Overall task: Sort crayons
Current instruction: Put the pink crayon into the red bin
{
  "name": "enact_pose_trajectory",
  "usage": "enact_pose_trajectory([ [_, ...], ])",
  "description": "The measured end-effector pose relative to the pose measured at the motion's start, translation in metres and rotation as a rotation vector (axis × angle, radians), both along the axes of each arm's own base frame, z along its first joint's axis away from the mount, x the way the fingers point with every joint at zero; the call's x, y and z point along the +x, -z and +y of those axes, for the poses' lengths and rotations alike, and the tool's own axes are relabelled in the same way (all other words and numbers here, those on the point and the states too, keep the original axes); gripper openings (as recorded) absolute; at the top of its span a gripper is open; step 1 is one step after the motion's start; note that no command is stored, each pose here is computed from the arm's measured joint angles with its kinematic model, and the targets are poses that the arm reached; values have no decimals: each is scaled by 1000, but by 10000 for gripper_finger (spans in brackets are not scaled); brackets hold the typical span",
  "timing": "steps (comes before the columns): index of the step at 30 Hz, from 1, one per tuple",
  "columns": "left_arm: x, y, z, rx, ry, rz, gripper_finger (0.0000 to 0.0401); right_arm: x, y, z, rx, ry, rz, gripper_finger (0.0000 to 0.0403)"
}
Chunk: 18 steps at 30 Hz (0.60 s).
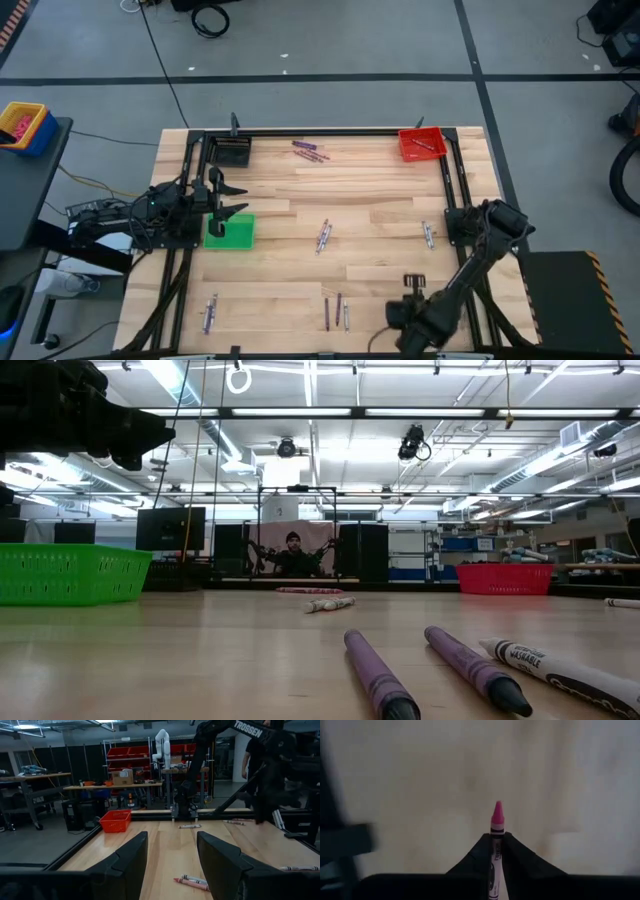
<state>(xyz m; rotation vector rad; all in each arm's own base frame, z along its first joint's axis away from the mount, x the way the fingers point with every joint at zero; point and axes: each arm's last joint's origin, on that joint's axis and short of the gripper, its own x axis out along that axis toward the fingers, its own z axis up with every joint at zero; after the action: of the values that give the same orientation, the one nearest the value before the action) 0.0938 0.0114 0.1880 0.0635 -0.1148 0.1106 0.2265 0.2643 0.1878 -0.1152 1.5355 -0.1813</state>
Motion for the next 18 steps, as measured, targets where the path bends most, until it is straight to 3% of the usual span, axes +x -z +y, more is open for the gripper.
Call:
enact_pose_trajectory([
  [6, 0, 0, 0, 0, 0, 0, 183, 14, -30, -48, -260, -25, 131, 39],
  [8, 0, 0, 0, 0, 0, 0, 183, 19, -41, -69, -327, -46, 97, 39],
  [11, 0, 0, 0, 0, 0, 0, 183, 21, -57, -111, -357, -42, 38, 39],
  [18, 0, 0, 0, 0, 0, 0, 183, -3, -81, -237, -374, 228, -16, 39],
])
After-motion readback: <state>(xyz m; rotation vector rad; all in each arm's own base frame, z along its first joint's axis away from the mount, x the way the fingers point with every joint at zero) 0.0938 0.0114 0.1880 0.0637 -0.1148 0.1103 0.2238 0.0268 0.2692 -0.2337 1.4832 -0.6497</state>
